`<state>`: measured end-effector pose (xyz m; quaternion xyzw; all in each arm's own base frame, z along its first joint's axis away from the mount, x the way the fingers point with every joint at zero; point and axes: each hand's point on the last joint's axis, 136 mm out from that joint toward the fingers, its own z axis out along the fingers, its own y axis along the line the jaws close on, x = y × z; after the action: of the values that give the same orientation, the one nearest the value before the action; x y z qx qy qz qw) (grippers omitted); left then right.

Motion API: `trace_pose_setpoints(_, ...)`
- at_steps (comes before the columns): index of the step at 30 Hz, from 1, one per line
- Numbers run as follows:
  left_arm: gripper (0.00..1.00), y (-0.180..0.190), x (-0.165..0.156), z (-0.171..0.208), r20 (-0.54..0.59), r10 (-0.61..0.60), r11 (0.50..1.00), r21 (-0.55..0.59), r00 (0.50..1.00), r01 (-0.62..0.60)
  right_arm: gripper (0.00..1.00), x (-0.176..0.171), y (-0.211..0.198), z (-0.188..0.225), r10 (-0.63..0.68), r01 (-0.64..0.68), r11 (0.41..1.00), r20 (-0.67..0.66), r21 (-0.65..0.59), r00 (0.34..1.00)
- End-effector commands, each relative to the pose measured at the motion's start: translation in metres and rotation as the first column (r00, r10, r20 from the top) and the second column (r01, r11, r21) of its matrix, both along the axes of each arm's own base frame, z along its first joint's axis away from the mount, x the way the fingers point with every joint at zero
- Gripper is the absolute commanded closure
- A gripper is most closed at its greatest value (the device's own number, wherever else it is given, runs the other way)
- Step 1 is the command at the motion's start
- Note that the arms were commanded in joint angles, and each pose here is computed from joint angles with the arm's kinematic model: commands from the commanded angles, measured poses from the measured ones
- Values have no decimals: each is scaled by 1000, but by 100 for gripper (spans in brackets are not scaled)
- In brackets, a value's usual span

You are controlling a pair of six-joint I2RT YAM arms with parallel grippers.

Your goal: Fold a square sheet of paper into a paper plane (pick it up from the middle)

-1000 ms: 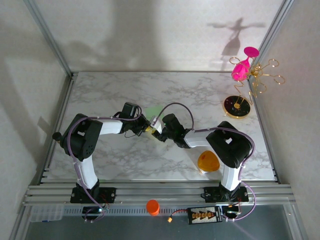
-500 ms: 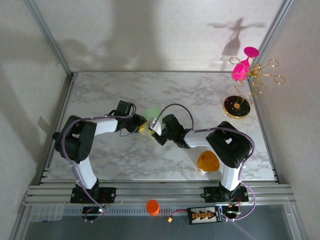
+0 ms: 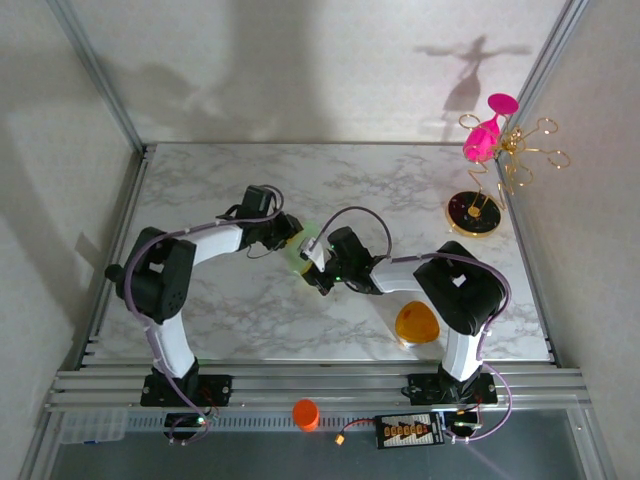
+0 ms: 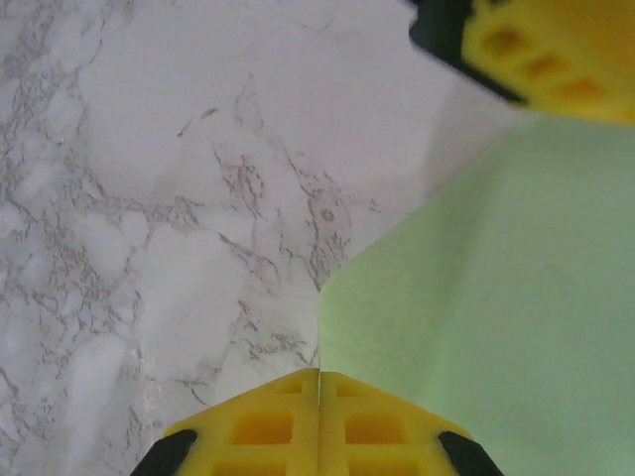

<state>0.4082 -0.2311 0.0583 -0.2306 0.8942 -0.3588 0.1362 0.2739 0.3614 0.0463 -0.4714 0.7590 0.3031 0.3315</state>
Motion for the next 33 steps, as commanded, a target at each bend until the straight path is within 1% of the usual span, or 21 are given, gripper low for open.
trace_pose_setpoints(1, 76, 0, 0, -23, -43, -23, 996, 80, 999, 27, 96, 2, -2, 17, -25, 28, 997, -39, 74, 999)
trace_pose_setpoints(8, 83, 4, 4, -44, -91, -24, 983, 178, 996, 40, 96, 14, -7, 20, -75, 82, 992, -75, 93, 994)
trace_pose_setpoints(13, 87, 8, -1, -57, -126, -38, 967, 245, 991, 68, 96, 33, -13, 17, -162, 168, 983, -86, 69, 983)
trace_pose_setpoints(19, 88, 5, -5, -63, -139, -57, 963, 254, 989, 91, 96, 49, -18, 9, -244, 246, 969, -80, 17, 966)
trace_pose_setpoints(33, 89, 0, -7, -67, -146, -85, 962, 245, 986, 119, 96, 61, -22, -10, -309, 305, 951, -94, -58, 946)
